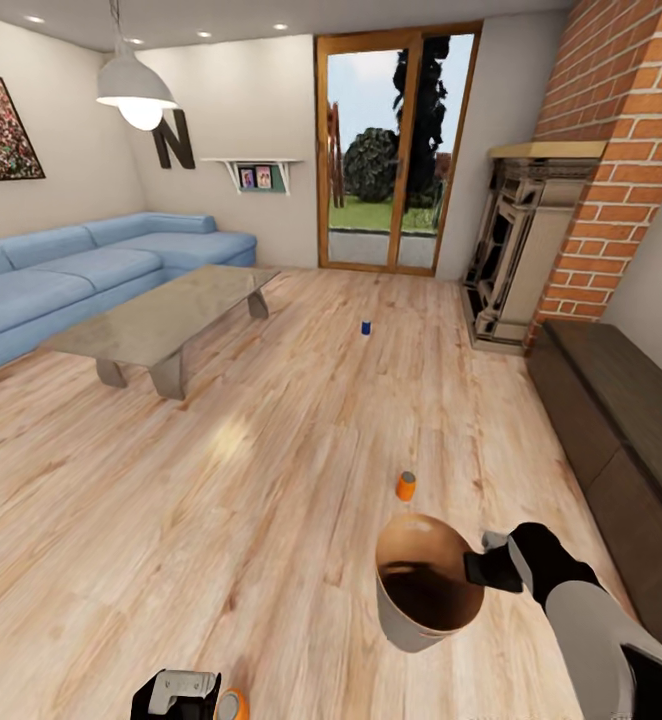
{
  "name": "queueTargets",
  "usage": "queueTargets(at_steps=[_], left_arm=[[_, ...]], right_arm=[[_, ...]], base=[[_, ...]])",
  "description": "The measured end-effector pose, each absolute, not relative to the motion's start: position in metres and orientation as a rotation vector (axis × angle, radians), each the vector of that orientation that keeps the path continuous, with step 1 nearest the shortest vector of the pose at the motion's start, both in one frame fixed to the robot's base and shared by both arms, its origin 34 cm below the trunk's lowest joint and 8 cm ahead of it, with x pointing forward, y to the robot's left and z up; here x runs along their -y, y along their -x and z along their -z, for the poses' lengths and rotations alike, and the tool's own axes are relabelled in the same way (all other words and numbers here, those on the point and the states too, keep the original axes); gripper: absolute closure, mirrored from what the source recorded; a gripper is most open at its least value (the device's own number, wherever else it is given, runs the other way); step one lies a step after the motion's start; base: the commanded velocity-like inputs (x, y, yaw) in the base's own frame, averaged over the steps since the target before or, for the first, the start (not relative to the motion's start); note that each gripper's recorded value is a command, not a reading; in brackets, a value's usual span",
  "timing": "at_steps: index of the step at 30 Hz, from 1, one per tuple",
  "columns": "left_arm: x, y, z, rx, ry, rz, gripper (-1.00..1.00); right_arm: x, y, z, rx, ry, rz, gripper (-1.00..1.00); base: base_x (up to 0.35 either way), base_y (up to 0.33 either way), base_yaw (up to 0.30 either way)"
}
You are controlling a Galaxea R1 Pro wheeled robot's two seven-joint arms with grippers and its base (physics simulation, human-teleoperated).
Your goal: Put the three can of soda from the living room inside the tash can in the kitchen.
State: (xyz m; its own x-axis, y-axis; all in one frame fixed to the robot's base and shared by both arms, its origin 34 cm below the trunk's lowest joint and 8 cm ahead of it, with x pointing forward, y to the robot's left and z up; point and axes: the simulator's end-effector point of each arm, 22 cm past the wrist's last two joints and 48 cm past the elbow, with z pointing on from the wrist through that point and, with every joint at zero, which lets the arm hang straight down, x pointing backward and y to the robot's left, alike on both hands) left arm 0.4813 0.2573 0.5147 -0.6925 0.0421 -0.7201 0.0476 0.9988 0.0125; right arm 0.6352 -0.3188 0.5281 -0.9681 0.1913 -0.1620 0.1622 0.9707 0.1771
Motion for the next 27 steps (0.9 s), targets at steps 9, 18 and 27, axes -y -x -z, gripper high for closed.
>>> queueTargets(at_steps=[9,18,27], left_arm=[[-0.257,-0.480,-0.513,-2.342,-0.063,0.011,-1.00],[-0.240,-0.474,-0.507,-2.359,-0.113,0.045,-1.00],[-0.237,-0.473,-0.502,-2.372,-0.120,0.049,-1.00]], right_arm=[[0.319,-0.628,-0.526,-2.955,-0.355,-0.285,1.00],[0.335,-0.628,-0.529,-2.942,-0.396,-0.277,1.00],[0.341,-0.630,-0.534,-2.921,-0.438,-0.295,1.00]], base=[[-0.117,0.053,-0.050],[-0.240,0.202,-0.142],[0.145,0.253,-0.228]])
